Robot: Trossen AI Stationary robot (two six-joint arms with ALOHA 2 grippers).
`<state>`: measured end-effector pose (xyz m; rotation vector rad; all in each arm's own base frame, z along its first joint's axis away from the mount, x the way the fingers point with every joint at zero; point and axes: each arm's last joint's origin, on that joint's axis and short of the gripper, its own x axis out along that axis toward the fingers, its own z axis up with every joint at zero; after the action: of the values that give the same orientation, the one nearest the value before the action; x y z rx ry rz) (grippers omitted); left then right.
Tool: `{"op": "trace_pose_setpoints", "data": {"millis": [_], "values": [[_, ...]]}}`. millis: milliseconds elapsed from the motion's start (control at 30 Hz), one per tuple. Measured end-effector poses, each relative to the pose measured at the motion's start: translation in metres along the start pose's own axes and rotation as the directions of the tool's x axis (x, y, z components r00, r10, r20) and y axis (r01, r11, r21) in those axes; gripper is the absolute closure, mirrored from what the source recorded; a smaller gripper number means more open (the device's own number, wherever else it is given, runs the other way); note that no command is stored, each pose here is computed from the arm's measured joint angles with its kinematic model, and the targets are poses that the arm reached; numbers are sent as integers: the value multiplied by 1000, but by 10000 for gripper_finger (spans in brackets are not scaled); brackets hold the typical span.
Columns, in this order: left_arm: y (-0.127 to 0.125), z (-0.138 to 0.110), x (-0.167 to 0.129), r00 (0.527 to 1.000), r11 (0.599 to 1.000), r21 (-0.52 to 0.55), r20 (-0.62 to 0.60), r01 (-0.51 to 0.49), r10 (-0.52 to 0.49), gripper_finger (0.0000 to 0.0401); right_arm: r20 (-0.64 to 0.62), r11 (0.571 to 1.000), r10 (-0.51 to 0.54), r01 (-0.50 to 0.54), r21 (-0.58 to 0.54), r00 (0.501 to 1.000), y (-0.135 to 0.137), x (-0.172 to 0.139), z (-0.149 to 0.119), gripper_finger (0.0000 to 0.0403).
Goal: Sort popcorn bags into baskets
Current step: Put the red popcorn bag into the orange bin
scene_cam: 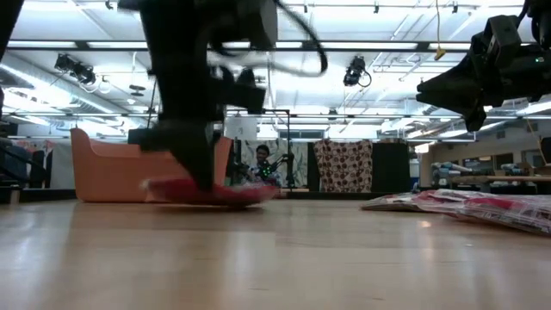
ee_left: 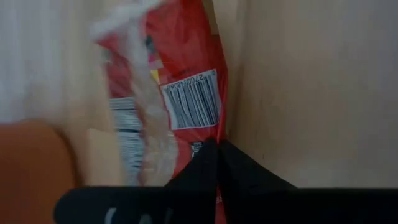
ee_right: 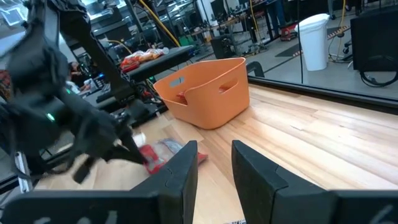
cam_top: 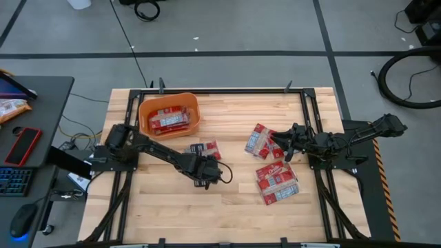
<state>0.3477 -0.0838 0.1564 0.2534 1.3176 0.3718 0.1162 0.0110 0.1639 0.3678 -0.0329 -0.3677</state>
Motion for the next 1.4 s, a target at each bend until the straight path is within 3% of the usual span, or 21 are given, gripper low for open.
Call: {"op": "trace_pose_setpoints", "data": {"millis": [367,500,733,1000,1133,1400], "values": [[35,1,-73,996,998,-47,76,-33,37,392,0,1000,0,0,0,1000,0,0,0,299],[53,-4,-99,982,991,-85,149,-101,113,392,0,1000,1,-1,0,1000,0,0,0,299],[83,-24,-125,950,961,-101,152,-259,272,392,4,1000,2,-2,3,1000,0,0,0,299],[117,-40,-133,905,907,-75,69,-415,420,393,4,1000,2,-2,3,1000,0,0,0,299],[134,-45,-129,897,896,-18,-4,-443,443,393,4,1000,2,-2,3,1000,0,0,0,299],[168,-54,-104,869,878,-23,-154,-479,470,393,4,1000,2,-2,3,1000,0,0,0,299]]}}
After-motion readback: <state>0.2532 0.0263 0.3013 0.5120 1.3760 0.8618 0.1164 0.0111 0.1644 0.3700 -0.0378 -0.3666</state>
